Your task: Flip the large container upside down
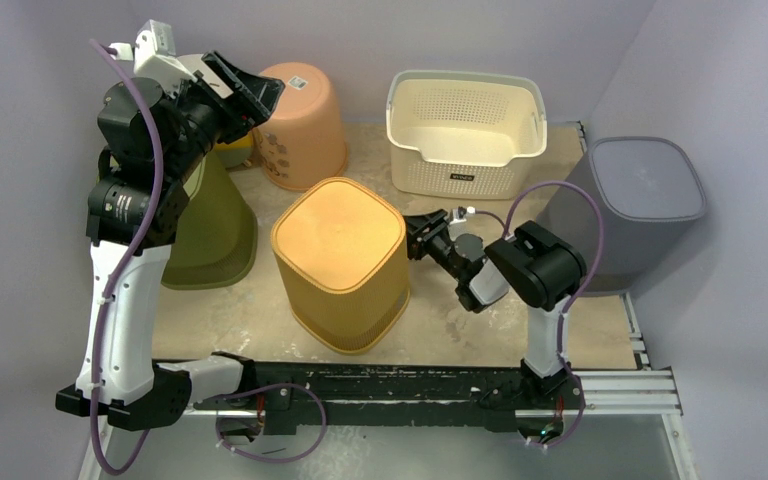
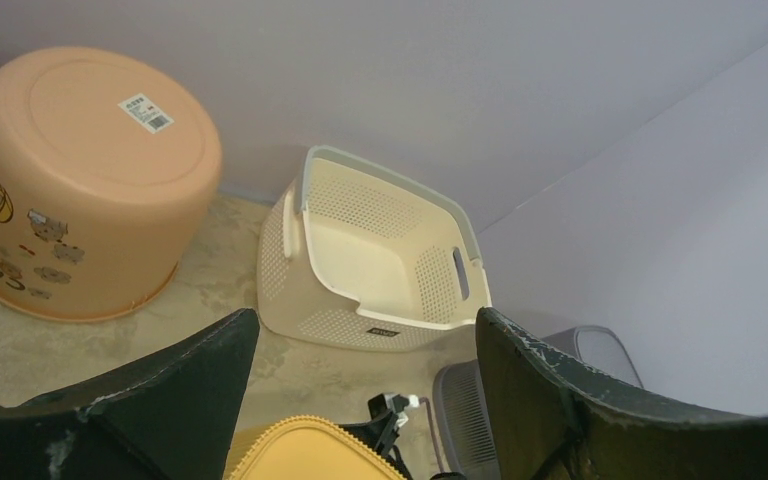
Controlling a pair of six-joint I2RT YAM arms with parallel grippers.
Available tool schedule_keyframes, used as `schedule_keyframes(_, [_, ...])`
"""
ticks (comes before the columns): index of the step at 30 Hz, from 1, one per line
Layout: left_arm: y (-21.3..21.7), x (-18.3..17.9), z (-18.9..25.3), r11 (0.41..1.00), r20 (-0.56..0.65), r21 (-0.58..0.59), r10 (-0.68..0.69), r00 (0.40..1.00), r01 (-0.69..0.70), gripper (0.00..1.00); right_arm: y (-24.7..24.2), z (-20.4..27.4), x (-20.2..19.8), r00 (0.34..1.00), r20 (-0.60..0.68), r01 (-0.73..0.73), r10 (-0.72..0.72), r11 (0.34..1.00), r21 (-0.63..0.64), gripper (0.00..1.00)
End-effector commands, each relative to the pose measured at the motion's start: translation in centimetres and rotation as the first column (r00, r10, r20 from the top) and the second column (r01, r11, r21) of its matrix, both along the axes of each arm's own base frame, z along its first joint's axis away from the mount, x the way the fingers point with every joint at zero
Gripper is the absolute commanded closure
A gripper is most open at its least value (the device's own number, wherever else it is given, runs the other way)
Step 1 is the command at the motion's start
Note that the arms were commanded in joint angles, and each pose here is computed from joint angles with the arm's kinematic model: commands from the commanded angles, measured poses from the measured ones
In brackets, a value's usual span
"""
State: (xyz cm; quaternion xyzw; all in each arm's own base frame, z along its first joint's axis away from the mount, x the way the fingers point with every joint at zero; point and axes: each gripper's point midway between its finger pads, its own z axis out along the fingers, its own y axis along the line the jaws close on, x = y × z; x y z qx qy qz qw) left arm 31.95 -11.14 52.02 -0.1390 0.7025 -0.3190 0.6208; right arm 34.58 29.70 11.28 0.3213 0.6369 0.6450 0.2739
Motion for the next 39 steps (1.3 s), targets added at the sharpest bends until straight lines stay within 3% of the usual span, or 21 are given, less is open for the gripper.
schedule_keyframes(1, [-0.8,-0.7,0.3,0.998,0.012,0.012,-0.055,0.998,0.055,0.23,-0.3,12.7,-0.3,0.946,0.323,-0.040,-0.033,0.976,0.214,0.43])
schedule_keyframes(5, [-1.0,-0.9,0.0,0.998,0.000,0.010,-0.067,0.998,0.067,0.23,0.3,18.8,-0.1,0.902,0.432,-0.075,-0.028,0.973,0.220,0.42])
schedule_keyframes(8, [-1.2,-1.0,-0.1,0.997,-0.008,0.010,-0.080,0.997,0.081,0.23,1.2,22.6,0.1,0.852,0.524,-0.092,0.001,0.985,0.148,0.41])
schedule_keyframes(12, [-1.6,-1.1,-0.4,0.995,-0.018,0.005,-0.103,0.995,0.103,0.23,2.5,24.7,1.4,0.817,0.571,-0.072,0.084,0.996,-0.043,0.34])
schedule_keyframes(16, [-1.7,-1.3,-0.8,0.994,-0.031,0.010,-0.113,0.993,0.113,0.22,3.6,26.1,2.6,0.782,0.588,-0.054,0.205,0.963,-0.263,0.25])
schedule_keyframes(19, [-1.7,-1.4,-1.6,0.993,-0.055,0.024,-0.115,0.992,0.116,0.22,3.3,26.0,4.1,0.793,0.548,0.026,0.266,0.884,-0.467,0.24])
schedule_keyframes(24, [-1.7,-1.2,-2.9,0.992,-0.085,0.043,-0.114,0.990,0.118,0.22,-0.3,24.5,5.4,0.860,0.382,0.120,0.337,0.595,-0.795,0.21])
schedule_keyframes(27, [-1.7,-1.1,-3.4,0.991,-0.099,0.053,-0.117,0.988,0.123,0.22,-2.7,25.0,4.0,0.877,0.325,0.140,0.353,0.459,-0.877,0.16])
schedule_keyframes(29, [-1.8,-1.0,-3.7,0.990,-0.109,0.059,-0.121,0.987,0.128,0.22,-3.6,25.0,2.2,0.884,0.275,0.115,0.377,0.395,-0.912,0.02])
schedule_keyframes(32, [-1.8,-0.9,-4.0,0.990,-0.118,0.062,-0.122,0.986,0.129,0.22,-4.2,23.6,-1.4,0.887,0.161,0.028,0.432,0.298,-0.954,0.00])
schedule_keyframes(36, [-1.8,-0.7,-4.5,0.989,-0.131,0.070,-0.119,0.984,0.129,0.22,-4.5,22.0,-7.4,0.884,0.041,-0.099,0.465,0.273,-0.957,0.00])
schedule_keyframes(39, [-1.8,-0.6,-4.8,0.990,-0.141,0.072,-0.113,0.984,0.124,0.22,-5.0,22.9,-11.5,0.885,0.035,-0.149,0.464,0.354,-0.923,0.00])
